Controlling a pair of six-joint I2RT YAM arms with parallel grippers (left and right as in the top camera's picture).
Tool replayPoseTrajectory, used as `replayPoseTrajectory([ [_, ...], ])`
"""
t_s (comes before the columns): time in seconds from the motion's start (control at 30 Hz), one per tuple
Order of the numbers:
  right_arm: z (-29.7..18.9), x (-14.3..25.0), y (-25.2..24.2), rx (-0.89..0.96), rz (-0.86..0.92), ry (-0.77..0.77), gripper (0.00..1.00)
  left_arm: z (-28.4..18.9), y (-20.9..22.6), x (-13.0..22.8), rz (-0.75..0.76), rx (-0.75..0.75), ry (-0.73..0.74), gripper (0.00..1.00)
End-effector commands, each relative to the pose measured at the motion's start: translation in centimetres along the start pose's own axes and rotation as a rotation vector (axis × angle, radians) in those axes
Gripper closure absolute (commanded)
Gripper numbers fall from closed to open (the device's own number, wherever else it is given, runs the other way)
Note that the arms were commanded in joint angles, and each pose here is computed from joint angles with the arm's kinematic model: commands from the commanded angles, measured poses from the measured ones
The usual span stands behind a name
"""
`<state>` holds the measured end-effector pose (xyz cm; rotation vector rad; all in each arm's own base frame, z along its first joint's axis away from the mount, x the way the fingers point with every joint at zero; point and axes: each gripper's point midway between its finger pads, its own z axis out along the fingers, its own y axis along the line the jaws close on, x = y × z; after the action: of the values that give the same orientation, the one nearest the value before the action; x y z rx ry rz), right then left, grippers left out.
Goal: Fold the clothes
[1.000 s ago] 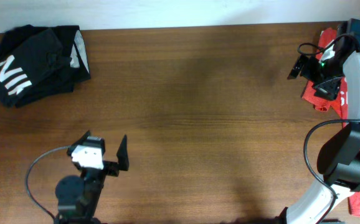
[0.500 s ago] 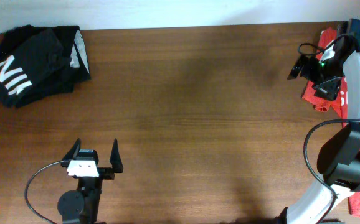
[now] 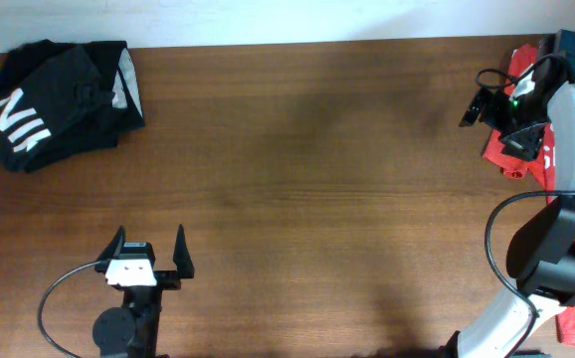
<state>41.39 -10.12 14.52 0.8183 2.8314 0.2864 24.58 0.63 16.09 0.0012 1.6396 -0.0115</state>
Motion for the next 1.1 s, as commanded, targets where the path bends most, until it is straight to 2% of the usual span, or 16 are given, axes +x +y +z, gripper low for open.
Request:
replayPoseTrajectory([
  [0.0, -0.3, -0.1, -0.2, 0.011, -0.001, -0.008, 0.01, 0.0, 0.3, 0.2, 0.011, -0.018, 0.000, 0.01],
  [0.77, -0.6, -0.1, -0.4, 0.033, -0.006, -0.021, 0.01, 0.0, 0.3, 0.2, 0.011, -0.018, 0.000, 0.01],
  [0.83, -1.4, -0.1, 0.5, 0.028, -0.030, -0.050, 0.01, 0.0, 0.4, 0.2, 0.011, -0.019, 0.000, 0.01],
  [0.9, -3.7, -1.0, 2.3, 0.037, -0.093, -0.165, 0.01, 0.0, 0.4, 0.2, 0.011, -0.019, 0.000, 0.01],
  [1.07, -10.5, 0.1, 6.4, 0.001, -0.385, -0.357, 0.01, 0.0, 0.3, 0.2, 0.011, -0.018, 0.000, 0.01],
])
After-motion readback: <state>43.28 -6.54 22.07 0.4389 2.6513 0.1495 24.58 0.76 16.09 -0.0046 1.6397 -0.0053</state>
